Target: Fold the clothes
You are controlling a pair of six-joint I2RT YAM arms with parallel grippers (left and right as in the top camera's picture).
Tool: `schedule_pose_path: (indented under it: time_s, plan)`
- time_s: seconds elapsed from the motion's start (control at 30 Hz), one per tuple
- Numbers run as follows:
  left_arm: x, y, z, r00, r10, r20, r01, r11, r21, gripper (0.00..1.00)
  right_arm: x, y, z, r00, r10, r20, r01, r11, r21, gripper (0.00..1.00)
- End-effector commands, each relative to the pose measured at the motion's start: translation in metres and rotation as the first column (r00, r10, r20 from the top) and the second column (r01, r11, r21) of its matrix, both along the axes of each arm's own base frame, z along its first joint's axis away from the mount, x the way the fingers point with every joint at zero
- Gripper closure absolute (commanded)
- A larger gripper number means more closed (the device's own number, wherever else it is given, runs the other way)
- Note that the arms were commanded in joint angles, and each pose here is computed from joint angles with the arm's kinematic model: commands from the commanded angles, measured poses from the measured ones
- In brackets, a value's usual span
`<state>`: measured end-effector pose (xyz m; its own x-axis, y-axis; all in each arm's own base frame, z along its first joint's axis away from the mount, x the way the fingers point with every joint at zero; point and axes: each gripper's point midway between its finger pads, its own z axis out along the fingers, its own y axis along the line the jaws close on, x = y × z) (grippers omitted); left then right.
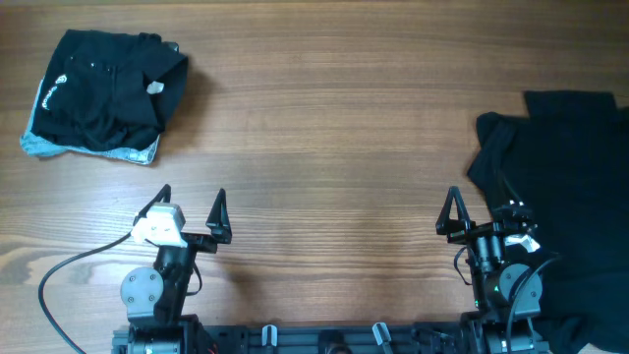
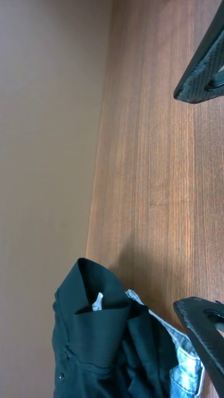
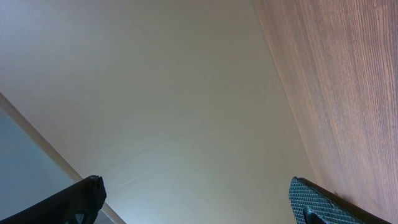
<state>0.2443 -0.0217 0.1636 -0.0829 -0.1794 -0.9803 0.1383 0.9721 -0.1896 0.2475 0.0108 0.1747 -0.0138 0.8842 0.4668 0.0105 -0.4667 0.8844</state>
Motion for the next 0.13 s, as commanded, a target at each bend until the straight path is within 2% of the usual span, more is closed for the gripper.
schedule_pose_path:
  time_s: [0.0, 0.1]
  plan:
    - [-0.0004, -0.0025, -0.0011, 1.0, -0.012, 0.004, 0.012, 1.0, -0.009, 0.0, -0.0003, -0.0005, 0.0013, 1.0, 0.0, 0.006, 0.0, 1.0, 0.015, 0.0]
    - [-0.0004, -0.0025, -0.0011, 1.0, -0.012, 0.004, 0.012, 1.0, -0.009, 0.0, -0.0003, -0.0005, 0.0013, 1.0, 0.0, 0.006, 0.0, 1.0, 0.015, 0.0]
